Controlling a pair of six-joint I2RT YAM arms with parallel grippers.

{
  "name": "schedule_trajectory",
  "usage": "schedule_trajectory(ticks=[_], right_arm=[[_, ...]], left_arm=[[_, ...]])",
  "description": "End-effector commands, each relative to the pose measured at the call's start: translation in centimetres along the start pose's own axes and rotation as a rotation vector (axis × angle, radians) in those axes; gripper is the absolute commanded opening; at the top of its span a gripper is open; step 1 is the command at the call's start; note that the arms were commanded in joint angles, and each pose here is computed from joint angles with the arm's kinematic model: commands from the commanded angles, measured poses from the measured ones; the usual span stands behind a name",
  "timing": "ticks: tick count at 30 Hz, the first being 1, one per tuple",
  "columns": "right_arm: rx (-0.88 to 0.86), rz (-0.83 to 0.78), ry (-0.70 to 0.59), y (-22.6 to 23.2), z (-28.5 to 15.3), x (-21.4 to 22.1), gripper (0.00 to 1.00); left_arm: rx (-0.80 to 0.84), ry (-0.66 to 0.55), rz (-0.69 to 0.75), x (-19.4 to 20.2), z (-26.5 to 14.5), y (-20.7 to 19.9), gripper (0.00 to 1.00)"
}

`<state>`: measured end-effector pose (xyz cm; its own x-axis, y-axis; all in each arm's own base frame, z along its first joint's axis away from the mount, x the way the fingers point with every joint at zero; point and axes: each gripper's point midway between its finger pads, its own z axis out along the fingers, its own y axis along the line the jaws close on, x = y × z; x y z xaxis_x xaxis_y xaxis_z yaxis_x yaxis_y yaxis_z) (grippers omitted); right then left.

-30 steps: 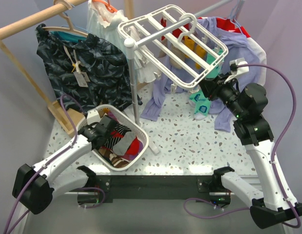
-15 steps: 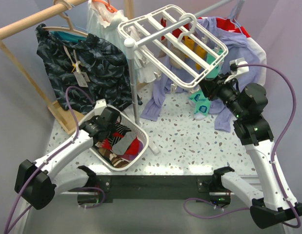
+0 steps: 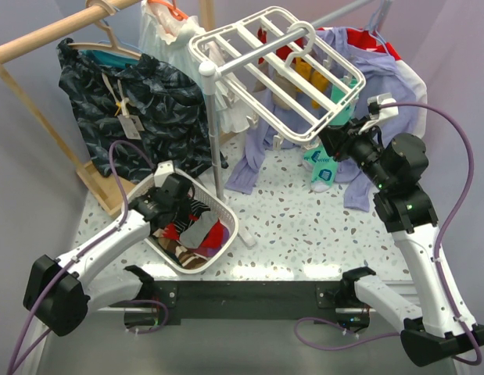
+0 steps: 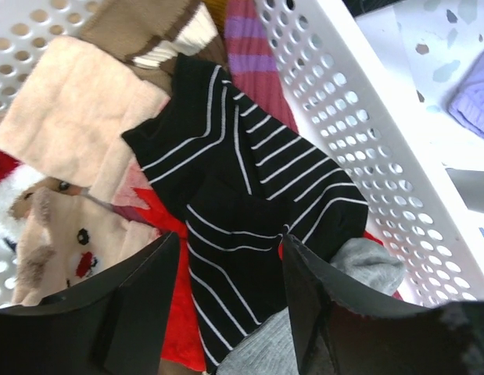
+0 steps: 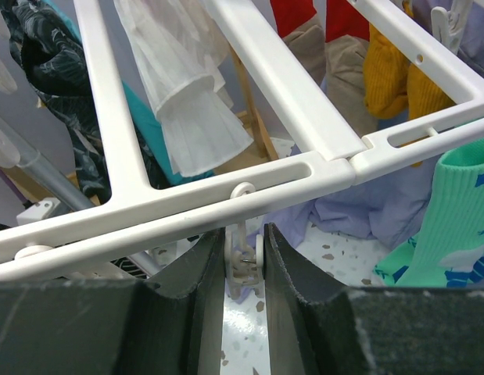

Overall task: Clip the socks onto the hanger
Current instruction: Pick up the sock from the bin.

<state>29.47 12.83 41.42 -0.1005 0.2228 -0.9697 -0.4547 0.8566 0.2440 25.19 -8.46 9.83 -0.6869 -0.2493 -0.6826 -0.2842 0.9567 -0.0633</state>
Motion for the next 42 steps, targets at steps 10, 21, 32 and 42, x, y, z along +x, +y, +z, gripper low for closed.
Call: schedule_trajectory(ticks=[10,21,32,42], right_arm=[[-0.005,0.007,0.019,0.1,-0.3,0.7,0.06],[-0.006,0.004,0.023,0.1,-0.3,0.7,0.06],[-0.009,0.006,0.021,0.1,-0.2,0.7,0.06],[-0.015,0.001,0.007,0.3,-0.3,0.1,0.06]], left_arm=[[0.064,0.042,0.134,-0.4,-0.8,-3.2,0.61],[-0.05,0.064,0.231,1.1,0.6,-3.2,0.54],[-0.072,0.036,0.201,1.4,0.7,-2.1,0.17],[0.003,-0.124,0.145,-4.0,-3.7,-2.2,0.0]])
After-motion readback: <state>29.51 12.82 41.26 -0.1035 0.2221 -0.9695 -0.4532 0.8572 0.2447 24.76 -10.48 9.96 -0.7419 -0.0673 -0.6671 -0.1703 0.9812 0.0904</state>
